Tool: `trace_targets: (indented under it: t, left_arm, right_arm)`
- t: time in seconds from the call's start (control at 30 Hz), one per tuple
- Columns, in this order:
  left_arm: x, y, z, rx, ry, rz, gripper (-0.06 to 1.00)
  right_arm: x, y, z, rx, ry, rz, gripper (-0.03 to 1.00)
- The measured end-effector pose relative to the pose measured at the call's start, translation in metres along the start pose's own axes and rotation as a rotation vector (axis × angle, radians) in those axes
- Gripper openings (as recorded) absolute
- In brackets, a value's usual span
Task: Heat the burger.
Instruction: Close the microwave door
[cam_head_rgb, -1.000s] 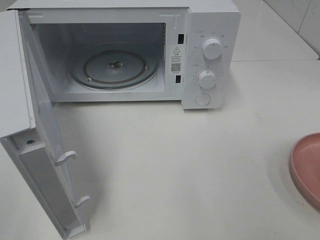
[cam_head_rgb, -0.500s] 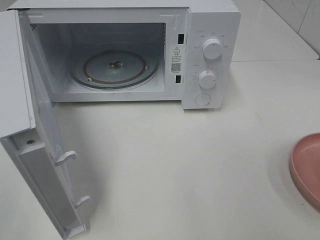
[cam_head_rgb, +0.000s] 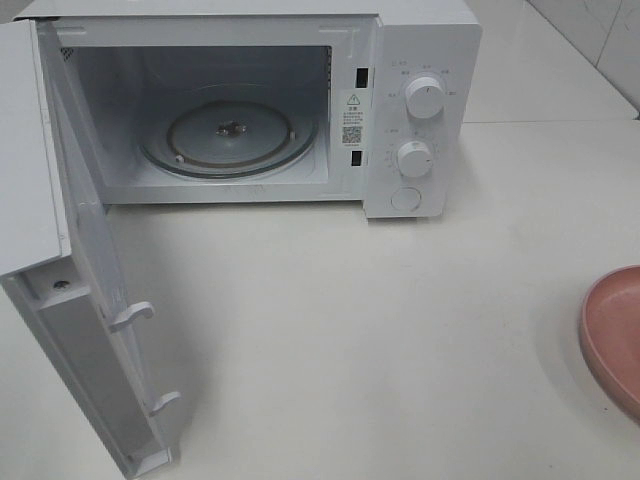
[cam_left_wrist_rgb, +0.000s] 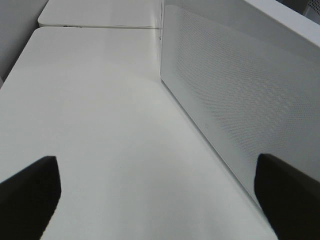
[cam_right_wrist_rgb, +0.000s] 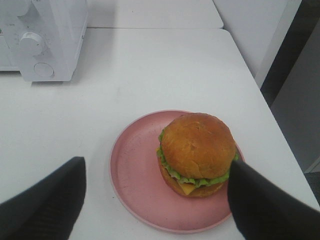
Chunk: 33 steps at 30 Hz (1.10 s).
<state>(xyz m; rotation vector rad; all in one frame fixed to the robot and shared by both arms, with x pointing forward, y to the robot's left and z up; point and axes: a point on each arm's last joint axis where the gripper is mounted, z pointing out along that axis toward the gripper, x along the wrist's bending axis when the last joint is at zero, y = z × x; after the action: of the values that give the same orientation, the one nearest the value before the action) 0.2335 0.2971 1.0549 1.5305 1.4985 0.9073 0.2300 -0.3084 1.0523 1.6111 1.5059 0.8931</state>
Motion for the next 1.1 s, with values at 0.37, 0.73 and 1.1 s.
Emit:
trace_targets:
  t: [0.37, 0.73, 1.1]
  left_arm:
    - [0.0000, 0.0000, 0.0000, 0.000, 0.000, 0.000, 0.97]
    - [0.0000, 0.0000, 0.0000, 0.000, 0.000, 0.000, 0.97]
    - [-0.0001, 0.0010, -0.0011, -0.005, 0.000, -0.002, 0.97]
  right_arm:
    - [0.0000, 0.0000, 0.0000, 0.000, 0.000, 0.000, 0.76]
    - [0.0000, 0.0000, 0.0000, 0.000, 0.000, 0.000, 0.76]
    - [0.0000, 0.0000, 0.0000, 0.000, 0.000, 0.000, 0.76]
